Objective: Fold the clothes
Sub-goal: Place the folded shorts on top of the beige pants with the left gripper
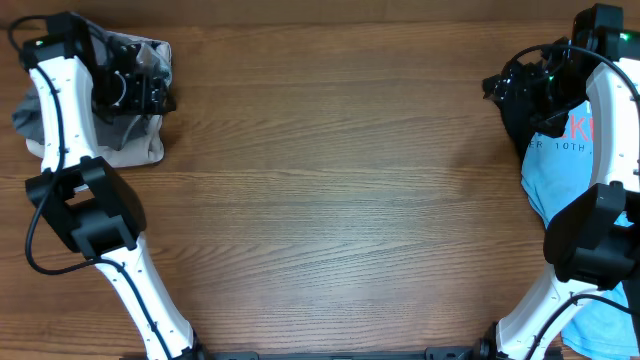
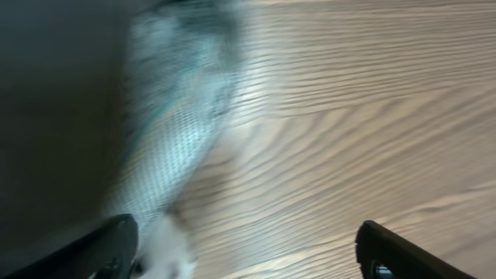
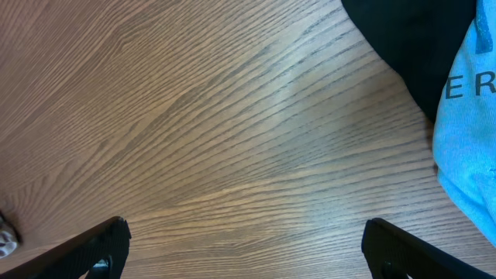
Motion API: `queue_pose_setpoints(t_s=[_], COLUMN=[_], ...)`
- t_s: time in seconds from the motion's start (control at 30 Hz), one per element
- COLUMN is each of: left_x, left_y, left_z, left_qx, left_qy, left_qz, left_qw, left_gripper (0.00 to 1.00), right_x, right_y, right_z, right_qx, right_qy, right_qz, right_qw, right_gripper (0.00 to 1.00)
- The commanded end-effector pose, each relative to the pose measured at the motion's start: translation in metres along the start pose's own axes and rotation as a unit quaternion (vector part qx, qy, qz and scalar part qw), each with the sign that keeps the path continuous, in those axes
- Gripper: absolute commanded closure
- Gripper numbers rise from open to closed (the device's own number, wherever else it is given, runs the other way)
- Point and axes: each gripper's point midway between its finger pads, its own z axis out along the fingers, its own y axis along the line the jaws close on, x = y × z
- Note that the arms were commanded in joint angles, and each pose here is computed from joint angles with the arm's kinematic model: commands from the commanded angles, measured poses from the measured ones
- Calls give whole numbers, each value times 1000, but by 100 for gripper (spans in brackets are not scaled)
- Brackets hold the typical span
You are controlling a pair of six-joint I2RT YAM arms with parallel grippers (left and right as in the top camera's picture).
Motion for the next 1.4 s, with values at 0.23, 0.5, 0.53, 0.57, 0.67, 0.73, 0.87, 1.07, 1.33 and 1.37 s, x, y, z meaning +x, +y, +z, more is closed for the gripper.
queue_pose_setpoints(t_s=[0.23, 0.5, 0.53, 0.57, 0.67, 0.73, 0.87, 1.07, 1.33, 1.37], left_x=[-65, -99, -103, -106, -114, -116, -105, -73, -20, -14], left_y=[-69, -14, -4, 5, 42, 59, 90, 137, 159, 161], left_z=[-69, -110, -112, -112, -116, -127, -141, -114, 12, 23], left_qx=[46, -122, -147, -168, -255, -292, -303, -268, -218, -218], left_qy=[-138, -197, -202, -205, -216, -229, -245, -233, -176, -174], left_qz=[137, 65, 55, 47, 15, -8, -83, -178, -205, -203], left_qw=[980, 971, 967, 963, 942, 929, 917, 918, 938, 939], left_gripper=[2, 10, 10, 9, 9, 8, 8, 7, 3, 0], right_x=[1, 3, 4, 6, 13, 15, 14, 16, 17, 17], right_y=[2, 2, 1, 1, -3, -3, -3, -3, -3, -3], right_z=[3, 3, 3, 3, 3, 3, 3, 3, 3, 3], right_qx=[-3, -2, -1, 0, 7, 7, 7, 8, 8, 8], right_qy=[4, 8, 10, 15, 29, 32, 31, 36, 36, 36], right_qz=[-8, -35, -40, -46, -53, -52, -52, -50, -50, -50], right_qw=[1000, 999, 999, 999, 998, 998, 998, 998, 998, 998], right_gripper=[0, 0, 0, 0, 0, 0, 0, 0, 0, 0])
